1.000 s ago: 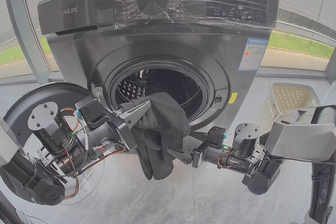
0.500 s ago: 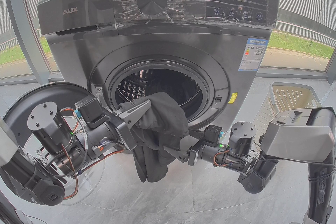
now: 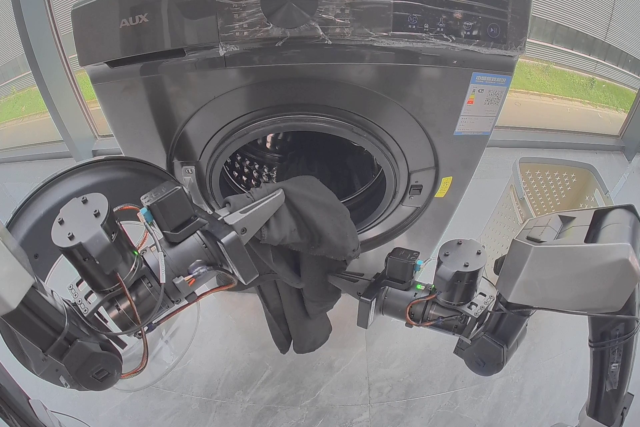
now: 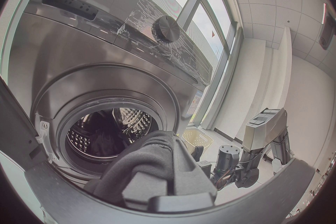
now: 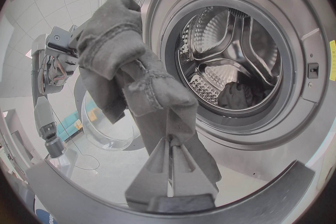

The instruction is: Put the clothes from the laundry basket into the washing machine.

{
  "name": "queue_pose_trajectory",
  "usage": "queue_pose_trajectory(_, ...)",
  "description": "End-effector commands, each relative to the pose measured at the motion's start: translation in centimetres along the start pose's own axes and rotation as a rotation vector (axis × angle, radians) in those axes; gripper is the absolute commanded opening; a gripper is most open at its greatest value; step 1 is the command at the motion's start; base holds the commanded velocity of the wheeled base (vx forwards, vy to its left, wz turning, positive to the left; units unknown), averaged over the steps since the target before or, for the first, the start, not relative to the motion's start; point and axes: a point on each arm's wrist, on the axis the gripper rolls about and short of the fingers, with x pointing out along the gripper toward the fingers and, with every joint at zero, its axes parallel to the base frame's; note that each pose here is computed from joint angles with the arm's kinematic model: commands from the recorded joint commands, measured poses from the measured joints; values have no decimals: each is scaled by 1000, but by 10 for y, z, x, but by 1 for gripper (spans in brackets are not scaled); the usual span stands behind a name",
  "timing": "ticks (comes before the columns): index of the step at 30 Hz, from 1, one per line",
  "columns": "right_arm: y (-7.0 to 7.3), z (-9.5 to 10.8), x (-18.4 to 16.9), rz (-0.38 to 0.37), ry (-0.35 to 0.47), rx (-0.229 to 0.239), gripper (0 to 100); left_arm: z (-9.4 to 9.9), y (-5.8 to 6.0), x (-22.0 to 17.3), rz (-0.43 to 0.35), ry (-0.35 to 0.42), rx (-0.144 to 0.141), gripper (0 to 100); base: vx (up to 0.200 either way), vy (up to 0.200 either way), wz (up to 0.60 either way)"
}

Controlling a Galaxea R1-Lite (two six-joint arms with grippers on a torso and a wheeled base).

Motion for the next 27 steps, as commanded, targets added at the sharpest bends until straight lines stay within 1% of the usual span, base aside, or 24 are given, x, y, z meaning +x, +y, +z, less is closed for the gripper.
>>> queue_pose_trajectory(1, 9, 16, -18, 5, -12, -4, 0, 0, 1, 0, 4, 1, -5, 0, 0, 0, 0)
queue_pose_trajectory(4, 16, 28, -34, 6, -19, -6, 0, 0, 5, -1, 20, -1, -3, 0, 0, 0, 0)
queue_pose_trajectory(7, 22, 32, -48, 4, -9, -4, 0, 1, 8, -1, 31, -4, -1, 0, 0, 0, 0)
queue_pose_trajectory(9, 24, 29, -53, -1, 6, 1, 0, 0, 9, -2, 34, -1, -6, 0, 0, 0, 0)
queue_pose_trajectory(13, 24, 23, -56, -11, 32, 10, 0, 0, 8, -1, 31, 1, -7, 0, 0, 0, 0)
queue_pose_trajectory(18, 23, 23, -57, -30, 33, 11, 0, -1, 9, -1, 33, 4, -13, 0, 0, 0, 0)
queue_pose_trajectory(19, 22, 25, -58, -67, 21, 9, 0, -1, 9, -2, 33, 3, -21, 0, 0, 0, 0)
queue_pose_trajectory(21, 19, 26, -59, -100, 15, 9, 0, 0, 9, -2, 33, 2, -20, 0, 0, 0, 0)
queue_pose_trajectory(22, 16, 28, -62, -136, 8, 2, 0, 0, 7, -3, 27, 3, -23, 0, 0, 0, 0)
queue_pose_trajectory(23, 16, 28, -62, -136, 8, 2, 0, 0, 7, -3, 27, 3, -23, 0, 0, 0, 0)
queue_pose_trajectory(24, 11, 35, -68, -177, -17, -33, 0, -2, 6, -4, 20, 13, -33, 0, 0, 0, 0)
queue_pose_trajectory(26, 12, 50, -75, -184, -63, -55, 0, -3, 3, -6, 9, 18, -46, 0, 0, 0, 0)
queue_pose_trajectory(27, 12, 50, -75, -184, -63, -55, 0, -3, 3, -6, 9, 18, -46, 0, 0, 0, 0)
